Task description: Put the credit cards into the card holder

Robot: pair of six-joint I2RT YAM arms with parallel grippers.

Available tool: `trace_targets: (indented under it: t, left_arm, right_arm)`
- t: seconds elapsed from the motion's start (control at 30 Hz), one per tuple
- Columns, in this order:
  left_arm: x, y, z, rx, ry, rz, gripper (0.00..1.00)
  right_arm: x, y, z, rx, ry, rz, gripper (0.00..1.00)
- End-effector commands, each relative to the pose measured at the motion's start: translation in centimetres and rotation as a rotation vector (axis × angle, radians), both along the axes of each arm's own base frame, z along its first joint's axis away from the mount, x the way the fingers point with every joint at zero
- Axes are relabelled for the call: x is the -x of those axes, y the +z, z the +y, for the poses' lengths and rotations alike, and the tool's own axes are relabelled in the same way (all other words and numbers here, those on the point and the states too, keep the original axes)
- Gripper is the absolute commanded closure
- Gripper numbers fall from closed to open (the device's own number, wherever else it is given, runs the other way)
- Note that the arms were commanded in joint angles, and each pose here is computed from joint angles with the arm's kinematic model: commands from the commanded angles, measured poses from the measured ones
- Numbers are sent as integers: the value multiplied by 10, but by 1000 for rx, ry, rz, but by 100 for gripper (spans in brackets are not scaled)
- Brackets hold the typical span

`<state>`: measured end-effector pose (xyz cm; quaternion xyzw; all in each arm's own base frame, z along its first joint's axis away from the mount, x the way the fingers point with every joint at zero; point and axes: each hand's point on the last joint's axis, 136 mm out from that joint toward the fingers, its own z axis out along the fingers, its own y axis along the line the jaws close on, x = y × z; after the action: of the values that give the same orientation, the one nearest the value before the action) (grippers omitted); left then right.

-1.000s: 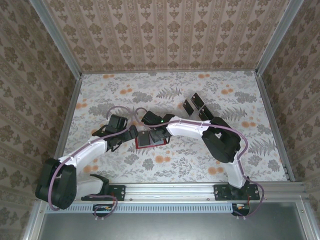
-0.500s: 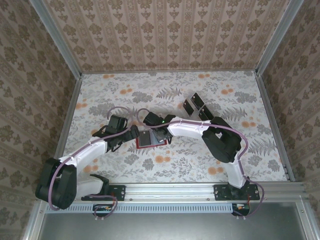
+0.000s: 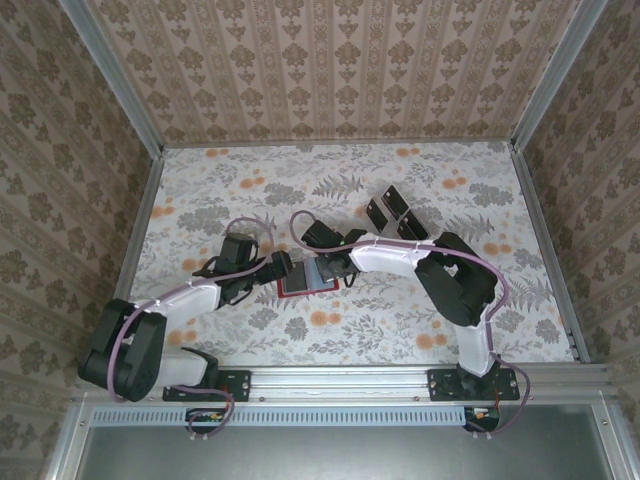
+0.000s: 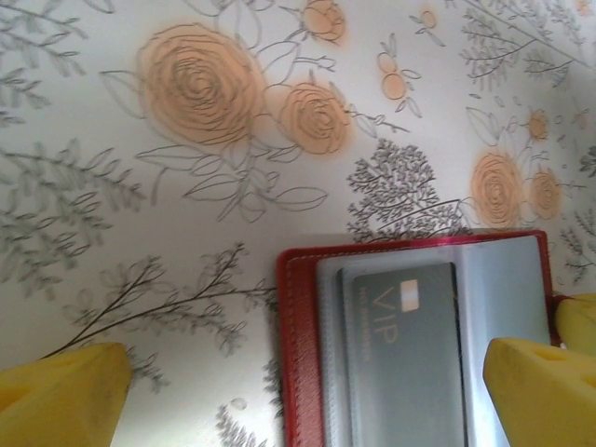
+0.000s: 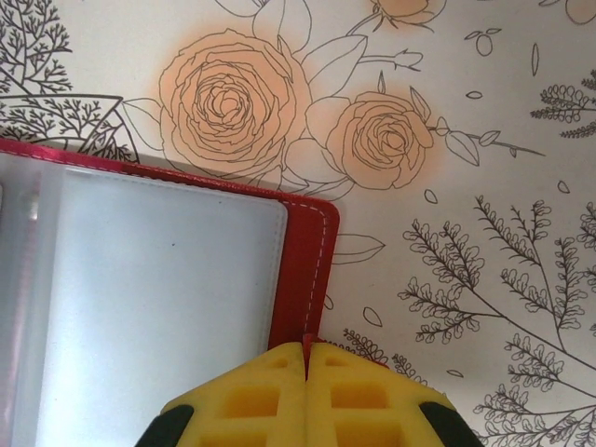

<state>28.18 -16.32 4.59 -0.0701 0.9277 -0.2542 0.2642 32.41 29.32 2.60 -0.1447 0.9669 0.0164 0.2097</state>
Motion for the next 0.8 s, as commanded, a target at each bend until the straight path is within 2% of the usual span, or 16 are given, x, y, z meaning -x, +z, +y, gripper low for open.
trace_targets:
  t: [0.0, 0.47, 0.77]
  left_arm:
    - [-6, 6, -19, 89, -28, -35, 0]
    - [-6, -1, -55, 138, -88, -40, 0]
    - [-1, 14, -70, 173, -106, -66, 0]
  right_arm:
    - [11, -8, 3, -60, -16, 58, 100]
    - [17, -14, 3, -121, -46, 91, 100]
    - [19, -16, 3, -127, -51, 99, 100]
